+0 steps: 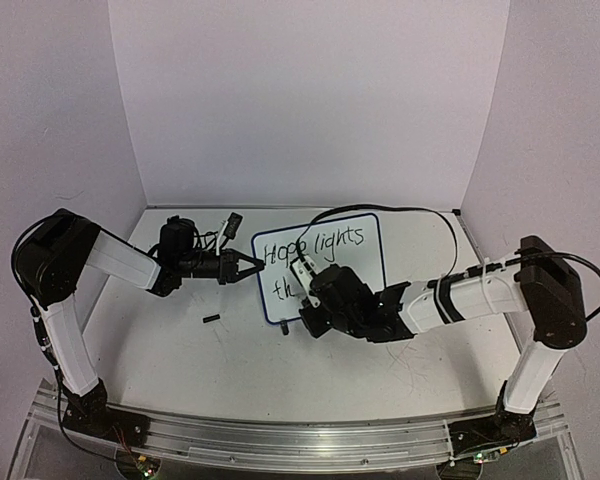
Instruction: Write a sentence on the whiteboard
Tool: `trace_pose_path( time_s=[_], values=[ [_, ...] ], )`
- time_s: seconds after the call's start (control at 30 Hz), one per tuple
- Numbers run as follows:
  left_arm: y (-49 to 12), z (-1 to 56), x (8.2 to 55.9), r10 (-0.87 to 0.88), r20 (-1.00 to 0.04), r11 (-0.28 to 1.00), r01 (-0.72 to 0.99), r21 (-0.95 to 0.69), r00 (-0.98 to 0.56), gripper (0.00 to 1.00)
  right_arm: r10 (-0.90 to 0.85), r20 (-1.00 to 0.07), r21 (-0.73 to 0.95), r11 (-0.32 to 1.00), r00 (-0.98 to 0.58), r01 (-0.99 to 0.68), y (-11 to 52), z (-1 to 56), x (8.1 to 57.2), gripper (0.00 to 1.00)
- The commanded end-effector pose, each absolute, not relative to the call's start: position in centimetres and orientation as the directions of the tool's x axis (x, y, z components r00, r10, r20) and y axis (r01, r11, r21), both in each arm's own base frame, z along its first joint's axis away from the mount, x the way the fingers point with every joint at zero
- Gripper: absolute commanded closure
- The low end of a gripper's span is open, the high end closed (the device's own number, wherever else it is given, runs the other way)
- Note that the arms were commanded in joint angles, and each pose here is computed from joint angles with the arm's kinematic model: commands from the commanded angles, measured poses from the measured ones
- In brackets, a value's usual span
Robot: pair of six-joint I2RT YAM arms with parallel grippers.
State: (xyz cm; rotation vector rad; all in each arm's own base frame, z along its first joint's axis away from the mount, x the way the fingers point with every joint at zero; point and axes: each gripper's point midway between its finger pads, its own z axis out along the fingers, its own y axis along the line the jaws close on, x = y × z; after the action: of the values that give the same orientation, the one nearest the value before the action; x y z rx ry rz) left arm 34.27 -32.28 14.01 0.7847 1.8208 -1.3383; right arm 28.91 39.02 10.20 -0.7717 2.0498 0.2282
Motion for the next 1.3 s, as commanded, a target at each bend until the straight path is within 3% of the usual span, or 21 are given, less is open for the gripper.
trace_pose_path(
  time_s=[0.0,0.47,1.27],
  values=[
    [-32.5,12.1,34.1,0.102,-0.819,0.313,0.8,-0.512,-0.564,1.0,-0.316,-0.893,-0.092,0.824,-0.32,-0.559,37.1,16.3,29.1,1.0],
    [-32.6,12.1,34.0,0.104,-0.821,0.313,0.802,-0.509,-0.562,1.0,-0.379,-0.869,-0.088,0.75,-0.316,-0.656,40.7,14.2,29.4,1.0],
    [-32.5,12.0,34.0,0.106,-0.821,0.317,0.802,-0.506,-0.56,1.0,-0.376,-0.852,-0.106,0.805,-0.364,-0.584,39.2,12.5,30.5,1.0]
  ],
)
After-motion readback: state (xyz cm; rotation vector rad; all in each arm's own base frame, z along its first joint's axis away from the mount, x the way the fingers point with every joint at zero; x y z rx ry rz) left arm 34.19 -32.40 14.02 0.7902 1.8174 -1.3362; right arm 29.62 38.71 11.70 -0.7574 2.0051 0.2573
